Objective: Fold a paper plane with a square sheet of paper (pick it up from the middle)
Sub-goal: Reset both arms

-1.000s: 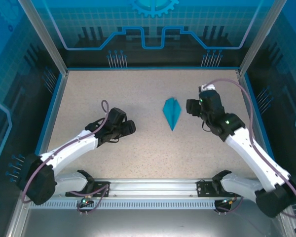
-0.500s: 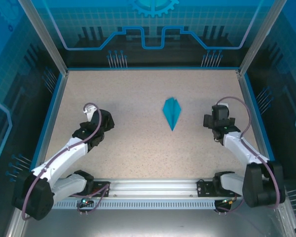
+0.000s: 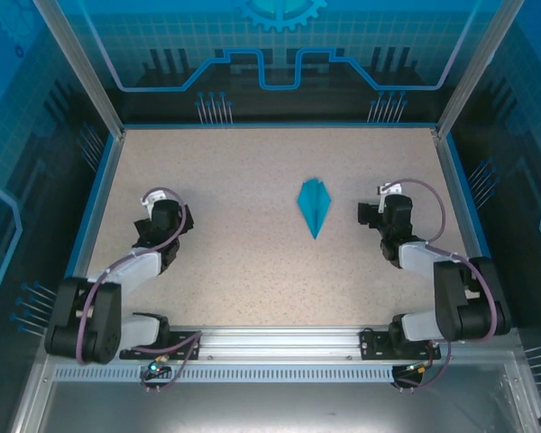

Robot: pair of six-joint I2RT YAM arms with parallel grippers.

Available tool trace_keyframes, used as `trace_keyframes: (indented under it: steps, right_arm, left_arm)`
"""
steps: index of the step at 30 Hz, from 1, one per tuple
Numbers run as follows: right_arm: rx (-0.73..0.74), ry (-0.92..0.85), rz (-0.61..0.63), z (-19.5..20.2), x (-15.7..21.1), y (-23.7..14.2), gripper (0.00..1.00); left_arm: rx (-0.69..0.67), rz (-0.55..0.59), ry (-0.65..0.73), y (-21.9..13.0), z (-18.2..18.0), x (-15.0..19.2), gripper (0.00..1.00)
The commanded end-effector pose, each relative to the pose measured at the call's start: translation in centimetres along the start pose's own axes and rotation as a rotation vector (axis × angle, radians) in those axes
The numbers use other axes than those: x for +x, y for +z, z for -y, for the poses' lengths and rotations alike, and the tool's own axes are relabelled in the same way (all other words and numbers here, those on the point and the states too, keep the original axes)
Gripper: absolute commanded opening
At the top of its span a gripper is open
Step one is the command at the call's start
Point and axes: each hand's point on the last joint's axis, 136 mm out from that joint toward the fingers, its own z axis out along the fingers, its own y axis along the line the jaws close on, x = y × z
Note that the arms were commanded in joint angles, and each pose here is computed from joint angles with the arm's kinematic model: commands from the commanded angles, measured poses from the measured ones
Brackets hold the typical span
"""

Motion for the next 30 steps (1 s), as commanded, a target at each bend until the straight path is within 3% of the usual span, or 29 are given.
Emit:
trace_keyframes:
  steps: [1, 3, 5, 7, 8, 12, 30]
  right_arm:
    - [-0.117, -0.067, 0.131, -2.3, -2.2, 0.1, 0.92]
    - [-0.143, -0.101, 0.175, -3.2, -1.5, -0.2, 0.89]
    - [-0.136, -0.120, 0.193, -3.5, -1.0, -0.3, 0.98]
    - [-0.119, -0.106, 0.177, -3.1, -1.2, 0.1, 0.99]
    - [-0.093, -0.086, 0.155, -2.6, -1.3, 0.4, 1.00]
    - [0.024, -0.019, 0.154, -0.4, -1.3, 0.6, 1.00]
    - [0.024, -0.022, 0.151, -0.5, -1.2, 0.5, 0.99]
  left_arm:
    - [0.174, 0.234, 0.036, -0.2, 3.2, -4.6, 0.99]
    - [0.197, 0.230, 0.043, 0.4, 3.6, -4.2, 0.99]
    - [0.293, 0.248, 0.084, 0.7, 5.3, -3.1, 0.98]
    - [0.339, 0.266, 0.122, 1.2, 6.2, -2.3, 0.99]
    - [0.350, 0.195, 0.130, 1.3, 6.4, -1.7, 0.98]
    - [0.342, 0.189, 0.084, 2.0, 5.7, -2.3, 0.98]
    - [0.349, 0.185, 0.091, 2.0, 5.9, -2.3, 0.99]
